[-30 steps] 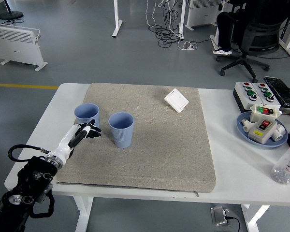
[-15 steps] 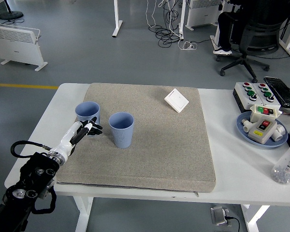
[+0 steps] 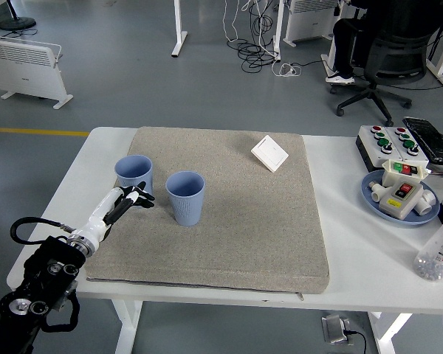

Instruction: Push cup pick cup insert cup

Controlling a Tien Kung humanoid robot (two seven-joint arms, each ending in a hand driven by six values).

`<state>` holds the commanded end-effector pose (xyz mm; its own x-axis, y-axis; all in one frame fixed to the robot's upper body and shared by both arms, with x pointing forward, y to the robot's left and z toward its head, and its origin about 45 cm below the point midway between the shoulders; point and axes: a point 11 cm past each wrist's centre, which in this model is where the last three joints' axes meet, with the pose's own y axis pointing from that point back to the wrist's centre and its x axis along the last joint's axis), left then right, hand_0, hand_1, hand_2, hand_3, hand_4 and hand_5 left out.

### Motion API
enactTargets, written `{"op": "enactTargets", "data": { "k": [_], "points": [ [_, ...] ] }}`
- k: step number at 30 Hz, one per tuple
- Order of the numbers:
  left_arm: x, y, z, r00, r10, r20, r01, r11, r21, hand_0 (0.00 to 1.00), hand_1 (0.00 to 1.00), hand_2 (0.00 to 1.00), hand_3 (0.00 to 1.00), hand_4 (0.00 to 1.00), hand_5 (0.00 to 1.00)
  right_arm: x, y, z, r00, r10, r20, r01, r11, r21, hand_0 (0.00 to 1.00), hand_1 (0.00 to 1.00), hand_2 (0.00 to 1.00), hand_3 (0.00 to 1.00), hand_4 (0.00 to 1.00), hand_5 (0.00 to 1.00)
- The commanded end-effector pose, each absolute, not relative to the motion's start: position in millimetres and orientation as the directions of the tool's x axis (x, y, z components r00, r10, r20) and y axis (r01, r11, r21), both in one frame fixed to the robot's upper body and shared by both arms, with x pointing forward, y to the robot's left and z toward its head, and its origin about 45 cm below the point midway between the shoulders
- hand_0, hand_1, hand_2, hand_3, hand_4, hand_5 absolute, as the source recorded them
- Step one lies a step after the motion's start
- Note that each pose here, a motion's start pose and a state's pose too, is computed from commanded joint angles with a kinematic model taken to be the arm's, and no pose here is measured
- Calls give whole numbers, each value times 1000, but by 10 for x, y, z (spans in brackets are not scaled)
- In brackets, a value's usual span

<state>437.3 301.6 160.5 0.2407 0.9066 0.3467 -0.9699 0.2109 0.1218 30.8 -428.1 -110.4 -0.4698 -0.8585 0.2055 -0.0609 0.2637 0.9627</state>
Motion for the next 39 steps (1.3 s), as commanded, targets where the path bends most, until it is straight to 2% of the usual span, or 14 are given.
{"op": "enactTargets", "data": {
  "k": [1,6,7,12,13,16,18,19,21,24,25,30,31,39],
  "points": [
    [4368,3009,1628,242,905,349,-970,215,115,433,531,497,479,614,998,308,-4281,-1104,-470,-858,205,-61,264,963,758,639,670,561,76,490],
    [4282,3072,1880,232,891,390,-972,228,55,433,531,497,479,614,998,319,-4281,-1103,-475,-857,203,-64,264,962,758,639,670,561,76,490],
    [4280,3068,1947,232,887,400,-971,235,41,371,518,496,480,625,998,319,-4281,-1103,-475,-856,203,-65,264,962,758,639,670,561,78,493],
    [4293,2957,2470,203,851,484,-957,276,-84,371,518,496,480,625,998,321,-4286,-1101,-477,-855,202,-66,264,962,758,639,670,561,78,493],
    [4304,2931,2590,182,840,511,-953,278,-117,390,544,539,631,699,907,321,-4289,-1100,-477,-855,203,-66,265,962,758,639,670,561,78,494],
    [4338,2875,2939,87,793,603,-939,267,-216,390,544,539,631,699,907,323,-4295,-1098,-477,-855,204,-66,266,962,758,639,670,561,78,494],
    [4390,2803,3122,74,738,671,-932,291,-217,390,544,539,631,699,907,319,-4299,-1097,-479,-854,205,-64,267,962,758,639,670,561,78,494],
    [4422,2771,3163,81,703,707,-932,305,-197,850,860,959,971,897,664,320,-4300,-1096,-479,-853,206,-63,268,961,758,639,670,561,78,493],
    [4468,2721,3216,93,643,760,-929,330,-165,850,860,959,971,897,664,321,-4301,-1096,-478,-854,207,-63,268,961,758,639,670,561,78,493],
    [4579,2601,3233,167,515,840,-925,377,-47,850,860,959,971,897,664,315,-4304,-1095,-476,-854,210,-59,270,961,758,639,670,561,78,493],
    [4623,2540,3217,199,456,867,-920,392,5,950,948,998,998,967,648,306,-4304,-1096,-476,-854,212,-56,270,961,758,639,671,561,78,493],
    [4757,2304,3107,310,240,920,-886,423,188,950,948,998,998,967,648,284,-4309,-1096,-470,-855,219,-47,272,961,758,639,671,561,78,493],
    [4787,2273,3071,326,203,923,-883,414,221,998,996,998,998,998,600,284,-4314,-1095,-467,-856,222,-45,274,961,758,639,671,561,78,495],
    [4955,2168,2812,410,95,907,-869,343,357,998,998,998,998,998,597,263,-4346,-1085,-460,-857,233,-38,281,959,758,638,670,561,80,489]
  ]
}}
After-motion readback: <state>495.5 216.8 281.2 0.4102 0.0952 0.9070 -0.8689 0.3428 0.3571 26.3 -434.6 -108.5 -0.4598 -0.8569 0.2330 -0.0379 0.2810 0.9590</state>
